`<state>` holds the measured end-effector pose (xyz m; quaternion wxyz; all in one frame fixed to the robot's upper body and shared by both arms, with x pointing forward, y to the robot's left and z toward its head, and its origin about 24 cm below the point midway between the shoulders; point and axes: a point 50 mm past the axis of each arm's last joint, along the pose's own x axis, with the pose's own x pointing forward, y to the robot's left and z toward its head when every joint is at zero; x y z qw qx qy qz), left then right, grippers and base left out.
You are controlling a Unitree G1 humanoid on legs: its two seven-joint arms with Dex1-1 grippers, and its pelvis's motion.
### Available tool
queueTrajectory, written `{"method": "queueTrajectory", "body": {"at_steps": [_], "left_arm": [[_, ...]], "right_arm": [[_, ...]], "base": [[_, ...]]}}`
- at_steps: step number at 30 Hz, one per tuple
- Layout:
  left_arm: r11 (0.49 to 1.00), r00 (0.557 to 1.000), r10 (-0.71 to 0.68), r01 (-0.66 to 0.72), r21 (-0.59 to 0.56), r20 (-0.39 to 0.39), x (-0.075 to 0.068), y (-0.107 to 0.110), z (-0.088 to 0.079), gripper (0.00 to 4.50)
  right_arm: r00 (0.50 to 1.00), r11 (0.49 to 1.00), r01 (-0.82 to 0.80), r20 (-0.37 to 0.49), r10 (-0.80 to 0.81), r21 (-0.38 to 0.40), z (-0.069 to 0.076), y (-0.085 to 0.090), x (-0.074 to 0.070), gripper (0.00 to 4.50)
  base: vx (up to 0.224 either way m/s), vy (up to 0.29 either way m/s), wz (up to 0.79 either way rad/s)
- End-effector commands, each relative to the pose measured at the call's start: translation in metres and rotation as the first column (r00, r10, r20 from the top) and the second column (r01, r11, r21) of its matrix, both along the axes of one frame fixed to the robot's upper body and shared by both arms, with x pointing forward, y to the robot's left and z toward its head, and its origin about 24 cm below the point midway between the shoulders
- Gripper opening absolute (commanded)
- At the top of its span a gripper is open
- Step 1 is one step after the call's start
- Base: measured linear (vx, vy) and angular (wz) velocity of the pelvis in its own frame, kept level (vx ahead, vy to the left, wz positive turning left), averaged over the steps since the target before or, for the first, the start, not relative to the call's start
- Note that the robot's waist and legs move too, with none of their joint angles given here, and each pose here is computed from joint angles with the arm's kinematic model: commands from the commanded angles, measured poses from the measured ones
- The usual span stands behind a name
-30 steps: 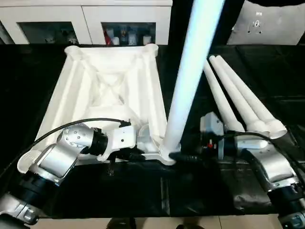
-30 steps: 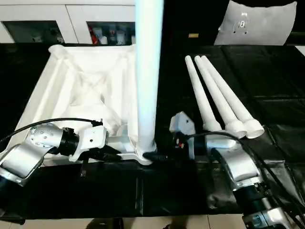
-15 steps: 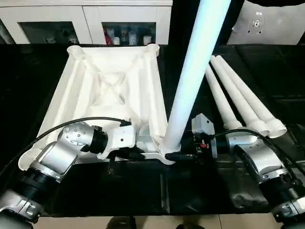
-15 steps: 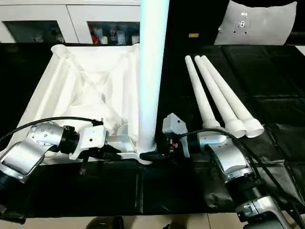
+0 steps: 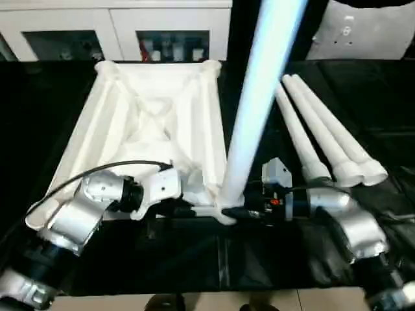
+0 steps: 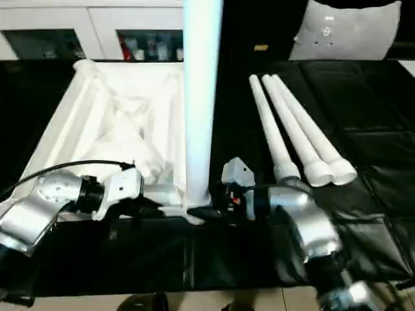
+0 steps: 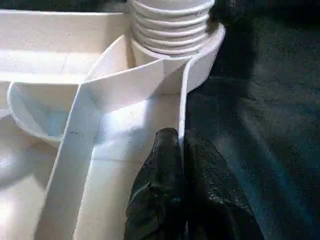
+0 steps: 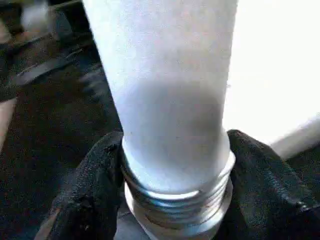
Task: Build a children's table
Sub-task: Rotate leg to tighten
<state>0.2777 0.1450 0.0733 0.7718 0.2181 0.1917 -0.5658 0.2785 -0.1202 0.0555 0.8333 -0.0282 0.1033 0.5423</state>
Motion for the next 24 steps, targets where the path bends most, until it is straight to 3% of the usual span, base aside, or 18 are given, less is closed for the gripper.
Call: {"method": "queueTrajectory", "body": {"at_steps": [1,7,13,14,15,19,24], "left_arm": [[0.993,0.997,0.081,-0.079,-0.090,0.018,-0.001,-0.024,0.005,0.00],[0.942,0.953,0.300,-0.293,-0.162,0.024,0.003,-0.056,0.013,0.00],[0.903,0.920,0.391,-0.375,-0.210,0.038,0.001,-0.090,0.018,0.00],[0.906,0.922,0.385,-0.369,-0.206,0.043,0.000,-0.091,0.018,0.00],[0.910,0.924,0.380,-0.365,-0.197,0.047,0.000,-0.090,0.017,0.00],[0.924,0.929,0.363,-0.350,-0.153,0.070,0.002,-0.075,0.013,0.00],[0.939,0.940,0.333,-0.324,-0.112,0.074,0.002,-0.056,0.009,0.00]], "right_arm": [[0.990,0.996,0.091,-0.107,-0.093,-0.017,-0.021,0.024,-0.006,2.75],[0.918,0.934,0.356,-0.188,-0.349,0.004,-0.025,0.053,0.004,2.75],[0.854,0.864,0.503,-0.152,-0.497,0.001,-0.019,0.067,0.017,2.75],[0.848,0.857,0.516,-0.141,-0.510,0.005,-0.018,0.066,0.018,3.31],[0.839,0.846,0.532,-0.135,-0.526,0.011,-0.017,0.063,0.019,3.45],[0.831,0.833,0.553,-0.093,-0.548,0.033,-0.014,0.049,0.020,3.81],[0.855,0.853,0.518,-0.022,-0.518,0.066,-0.007,0.030,0.018,4.25]], "base": [[0.000,0.000,0.00],[0.000,0.000,0.00],[0.000,0.000,0.00],[0.000,0.000,0.00],[0.000,0.000,0.00],[0.041,-0.004,0.00],[0.000,0.000,0.00]]}}
